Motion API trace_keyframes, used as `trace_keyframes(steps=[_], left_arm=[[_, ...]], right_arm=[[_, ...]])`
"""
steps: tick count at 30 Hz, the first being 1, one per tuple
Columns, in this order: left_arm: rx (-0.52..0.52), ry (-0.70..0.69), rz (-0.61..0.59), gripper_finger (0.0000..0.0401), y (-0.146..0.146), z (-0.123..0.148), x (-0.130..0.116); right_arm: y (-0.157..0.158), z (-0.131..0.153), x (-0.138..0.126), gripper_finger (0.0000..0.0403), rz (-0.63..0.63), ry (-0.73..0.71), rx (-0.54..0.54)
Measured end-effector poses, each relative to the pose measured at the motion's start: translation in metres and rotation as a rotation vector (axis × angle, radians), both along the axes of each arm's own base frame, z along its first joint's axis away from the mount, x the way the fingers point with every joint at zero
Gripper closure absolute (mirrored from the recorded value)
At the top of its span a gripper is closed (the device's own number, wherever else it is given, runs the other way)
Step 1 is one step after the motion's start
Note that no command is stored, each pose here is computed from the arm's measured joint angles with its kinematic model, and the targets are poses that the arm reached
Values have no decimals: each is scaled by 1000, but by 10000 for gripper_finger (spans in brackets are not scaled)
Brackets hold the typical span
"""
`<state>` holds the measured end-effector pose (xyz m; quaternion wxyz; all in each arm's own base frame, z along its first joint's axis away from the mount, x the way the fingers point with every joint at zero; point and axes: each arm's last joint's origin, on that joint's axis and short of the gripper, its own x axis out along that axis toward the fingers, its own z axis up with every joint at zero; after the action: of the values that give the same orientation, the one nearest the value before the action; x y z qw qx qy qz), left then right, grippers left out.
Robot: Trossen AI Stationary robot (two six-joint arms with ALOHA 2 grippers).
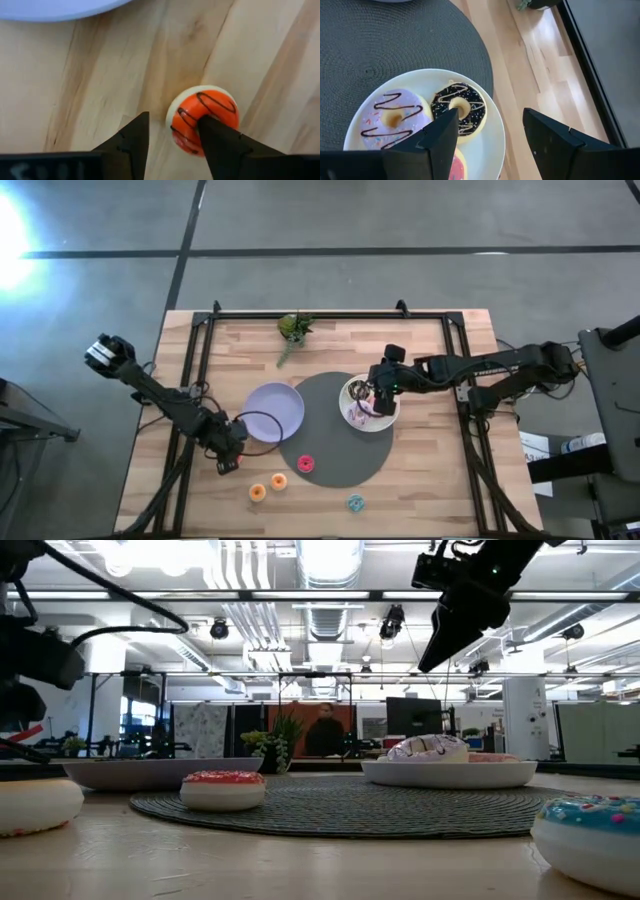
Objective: Pick & Place donuts
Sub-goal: Put the small orange donut on the purple plate
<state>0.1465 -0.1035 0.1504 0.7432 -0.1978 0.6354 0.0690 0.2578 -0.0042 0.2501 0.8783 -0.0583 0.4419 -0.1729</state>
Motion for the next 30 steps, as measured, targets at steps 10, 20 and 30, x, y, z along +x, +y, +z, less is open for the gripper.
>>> trace_keyframes(steps=[10, 20, 30], left_arm=[[-58, -65, 104, 393, 2, -2, 1], [158, -319, 249, 400, 35, 57, 26], [157, -200, 285, 363, 88, 20, 52]], right_arm=[[-1, 4, 1, 188, -64, -34, -5], [-3, 10, 4, 188, -93, -66, -22], [-3, 11, 5, 188, -117, -105, -1]])
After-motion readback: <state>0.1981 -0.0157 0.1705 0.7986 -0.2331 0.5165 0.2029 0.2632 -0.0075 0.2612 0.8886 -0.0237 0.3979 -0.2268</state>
